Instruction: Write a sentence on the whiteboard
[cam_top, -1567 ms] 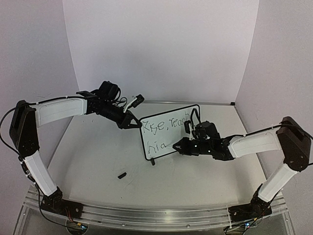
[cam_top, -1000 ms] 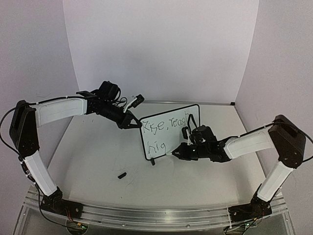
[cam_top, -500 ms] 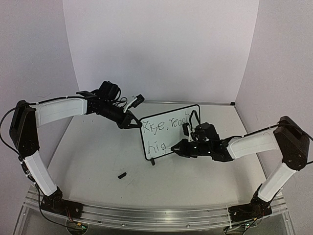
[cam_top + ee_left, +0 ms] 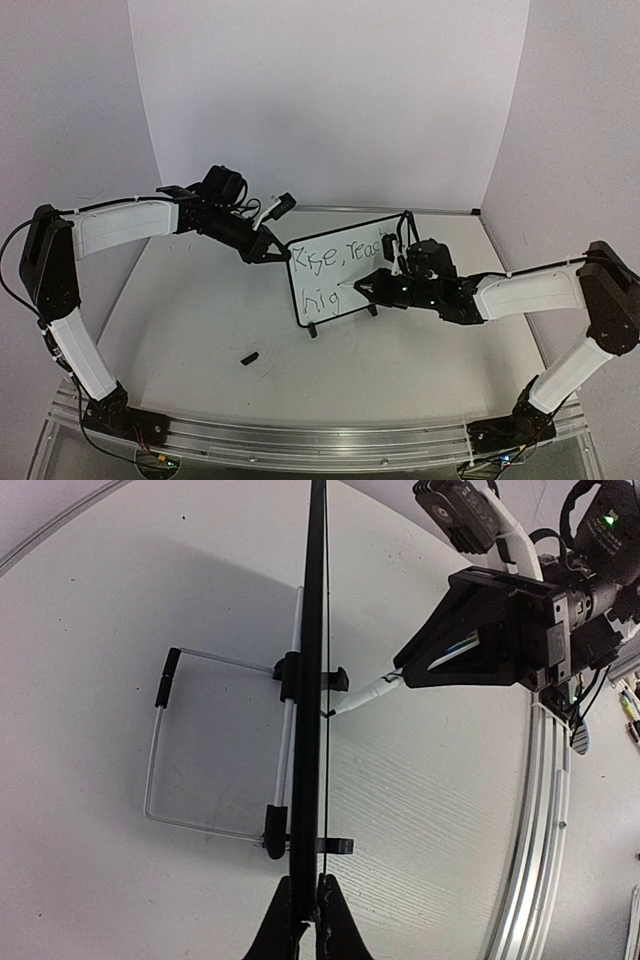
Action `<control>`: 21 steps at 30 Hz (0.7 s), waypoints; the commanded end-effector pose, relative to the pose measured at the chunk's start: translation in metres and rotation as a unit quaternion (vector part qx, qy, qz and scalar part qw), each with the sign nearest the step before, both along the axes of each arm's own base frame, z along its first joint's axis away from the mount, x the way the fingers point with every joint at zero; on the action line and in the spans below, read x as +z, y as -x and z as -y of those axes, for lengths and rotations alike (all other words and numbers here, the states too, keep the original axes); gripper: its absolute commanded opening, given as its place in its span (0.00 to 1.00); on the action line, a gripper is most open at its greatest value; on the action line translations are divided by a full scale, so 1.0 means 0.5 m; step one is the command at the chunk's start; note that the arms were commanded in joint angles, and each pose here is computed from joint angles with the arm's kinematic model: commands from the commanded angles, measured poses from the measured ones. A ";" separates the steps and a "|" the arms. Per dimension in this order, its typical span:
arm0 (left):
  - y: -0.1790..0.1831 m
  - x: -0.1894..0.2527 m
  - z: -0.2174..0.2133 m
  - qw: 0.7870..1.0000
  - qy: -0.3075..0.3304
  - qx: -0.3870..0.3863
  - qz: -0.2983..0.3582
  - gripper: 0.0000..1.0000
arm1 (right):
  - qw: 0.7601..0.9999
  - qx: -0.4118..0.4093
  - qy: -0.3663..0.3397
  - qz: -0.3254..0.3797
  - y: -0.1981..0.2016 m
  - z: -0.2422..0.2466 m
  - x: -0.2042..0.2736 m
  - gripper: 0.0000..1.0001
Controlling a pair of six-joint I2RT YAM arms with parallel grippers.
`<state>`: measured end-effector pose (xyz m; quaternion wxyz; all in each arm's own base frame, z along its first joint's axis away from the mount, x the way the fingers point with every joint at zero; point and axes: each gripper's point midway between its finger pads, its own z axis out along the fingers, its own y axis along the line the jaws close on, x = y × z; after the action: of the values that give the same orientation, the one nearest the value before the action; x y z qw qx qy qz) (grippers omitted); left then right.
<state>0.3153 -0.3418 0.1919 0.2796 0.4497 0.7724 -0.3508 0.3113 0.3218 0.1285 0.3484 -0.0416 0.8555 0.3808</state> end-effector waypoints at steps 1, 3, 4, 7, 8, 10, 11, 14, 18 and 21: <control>0.035 -0.093 -0.018 0.996 -0.071 -0.012 -0.043 0.00 | 1.000 -0.014 -0.004 0.024 -0.032 -0.007 0.030 0.00; 0.035 -0.093 -0.018 0.996 -0.071 -0.012 -0.043 0.00 | 1.000 -0.017 -0.003 0.025 -0.035 -0.004 0.031 0.00; 0.035 -0.093 -0.018 0.996 -0.072 -0.012 -0.043 0.00 | 0.999 -0.019 -0.003 0.026 -0.036 -0.003 0.031 0.00; 0.035 -0.095 -0.018 0.996 -0.072 -0.012 -0.044 0.00 | 1.000 -0.025 0.005 0.019 -0.034 0.005 0.018 0.00; 0.034 -0.094 -0.018 0.996 -0.072 -0.012 -0.044 0.00 | 1.000 -0.025 0.009 0.014 -0.032 0.007 0.011 0.00; 0.035 -0.094 -0.018 0.996 -0.071 -0.012 -0.044 0.00 | 1.000 -0.025 0.016 0.005 -0.025 0.013 -0.005 0.00; 0.035 -0.095 -0.018 0.996 -0.072 -0.012 -0.044 0.00 | 1.000 -0.025 0.018 0.000 -0.022 0.015 -0.013 0.00; 0.035 -0.096 -0.018 0.996 -0.072 -0.012 -0.044 0.00 | 0.999 -0.024 0.023 -0.016 -0.011 0.021 -0.037 0.00; 0.035 -0.095 -0.017 0.996 -0.071 -0.012 -0.045 0.00 | 0.999 -0.022 0.030 -0.032 -0.002 0.025 -0.065 0.00; 0.035 -0.095 -0.017 0.996 -0.071 -0.013 -0.045 0.00 | 0.998 -0.021 0.033 -0.039 0.000 0.025 -0.077 0.00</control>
<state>0.3161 -0.3423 0.1917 0.2794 0.4495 0.7725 -0.3508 0.3086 0.3163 0.1067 0.3283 -0.0351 0.8709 0.3640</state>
